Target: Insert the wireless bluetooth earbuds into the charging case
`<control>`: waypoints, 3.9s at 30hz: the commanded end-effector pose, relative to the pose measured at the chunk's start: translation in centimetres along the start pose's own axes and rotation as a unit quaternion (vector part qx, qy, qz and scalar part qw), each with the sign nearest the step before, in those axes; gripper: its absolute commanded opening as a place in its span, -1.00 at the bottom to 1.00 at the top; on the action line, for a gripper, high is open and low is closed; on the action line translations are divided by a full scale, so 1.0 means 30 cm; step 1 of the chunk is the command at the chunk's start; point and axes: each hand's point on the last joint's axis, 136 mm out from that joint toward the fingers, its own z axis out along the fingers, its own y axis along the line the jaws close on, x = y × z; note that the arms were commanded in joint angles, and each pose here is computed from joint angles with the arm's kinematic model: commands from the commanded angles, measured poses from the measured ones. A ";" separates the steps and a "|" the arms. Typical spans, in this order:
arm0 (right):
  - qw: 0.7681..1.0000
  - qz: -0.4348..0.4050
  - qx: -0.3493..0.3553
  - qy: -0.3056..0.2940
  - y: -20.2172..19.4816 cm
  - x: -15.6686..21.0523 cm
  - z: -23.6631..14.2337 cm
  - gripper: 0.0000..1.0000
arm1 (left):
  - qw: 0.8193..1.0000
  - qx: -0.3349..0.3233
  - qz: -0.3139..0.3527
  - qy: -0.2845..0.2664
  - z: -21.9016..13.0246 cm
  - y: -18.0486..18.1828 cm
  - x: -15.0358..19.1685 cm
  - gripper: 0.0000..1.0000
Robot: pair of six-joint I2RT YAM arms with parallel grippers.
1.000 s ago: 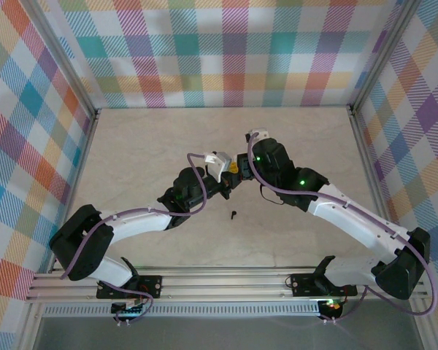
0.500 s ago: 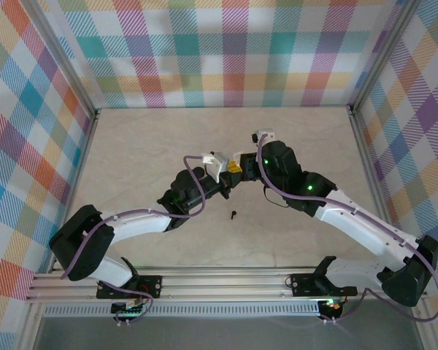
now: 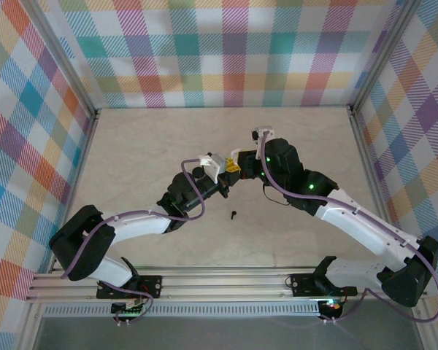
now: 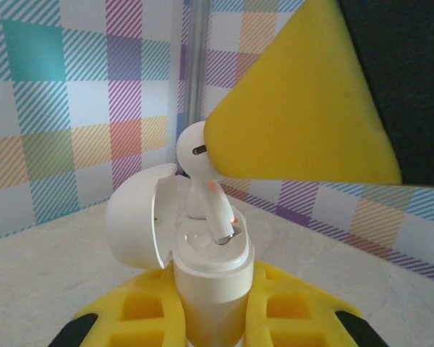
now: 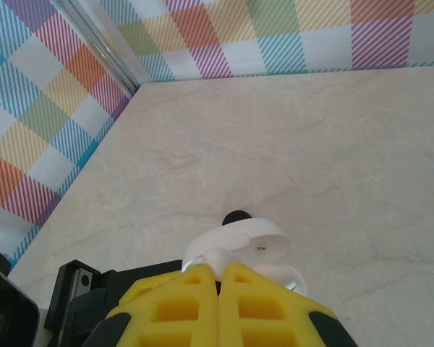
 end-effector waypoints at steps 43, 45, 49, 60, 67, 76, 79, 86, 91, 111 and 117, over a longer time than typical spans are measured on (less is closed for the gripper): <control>0.994 -0.073 -0.075 0.028 0.046 0.109 -0.006 -1.00 | 0.997 0.017 0.029 -0.075 -0.031 -0.058 -0.179 -1.00; 0.993 -0.081 -0.083 0.034 0.058 0.104 -0.015 -1.00 | 0.997 0.024 0.034 -0.071 -0.037 -0.066 -0.176 -1.00; 0.990 -0.087 -0.098 0.044 0.078 0.095 -0.029 -1.00 | 0.996 0.044 0.043 -0.068 -0.050 -0.092 -0.182 -1.00; 0.987 -0.078 -0.142 0.015 0.141 0.020 -0.090 -1.00 | 0.996 0.043 0.057 -0.059 -0.072 -0.091 -0.165 -1.00; 0.986 -0.083 -0.144 0.005 0.141 0.010 -0.110 -1.00 | 0.995 0.022 0.069 -0.063 -0.068 -0.069 -0.173 -1.00; 0.988 -0.088 -0.123 -0.009 0.120 -0.006 -0.103 -1.00 | 0.995 0.011 0.068 -0.067 -0.050 -0.055 -0.183 -1.00; 0.990 -0.085 -0.112 -0.031 0.104 -0.028 -0.114 -1.00 | 0.996 0.001 0.060 -0.065 -0.044 -0.044 -0.182 -1.00; 0.990 -0.084 -0.102 -0.047 0.095 -0.043 -0.103 -1.00 | 0.998 -0.020 0.017 -0.063 -0.019 -0.014 -0.176 -1.00; 0.990 -0.083 -0.097 -0.061 0.095 -0.068 -0.097 -1.00 | 0.998 -0.018 0.008 -0.062 -0.002 -0.015 -0.163 -1.00; 0.915 0.139 0.256 0.279 -0.593 0.465 0.122 -1.00 | 0.987 -0.132 -0.003 0.093 -0.180 0.162 0.059 -1.00; 0.871 0.153 0.292 0.363 -0.688 0.669 0.238 -1.00 | 0.986 -0.130 0.000 0.107 -0.206 0.158 0.081 -1.00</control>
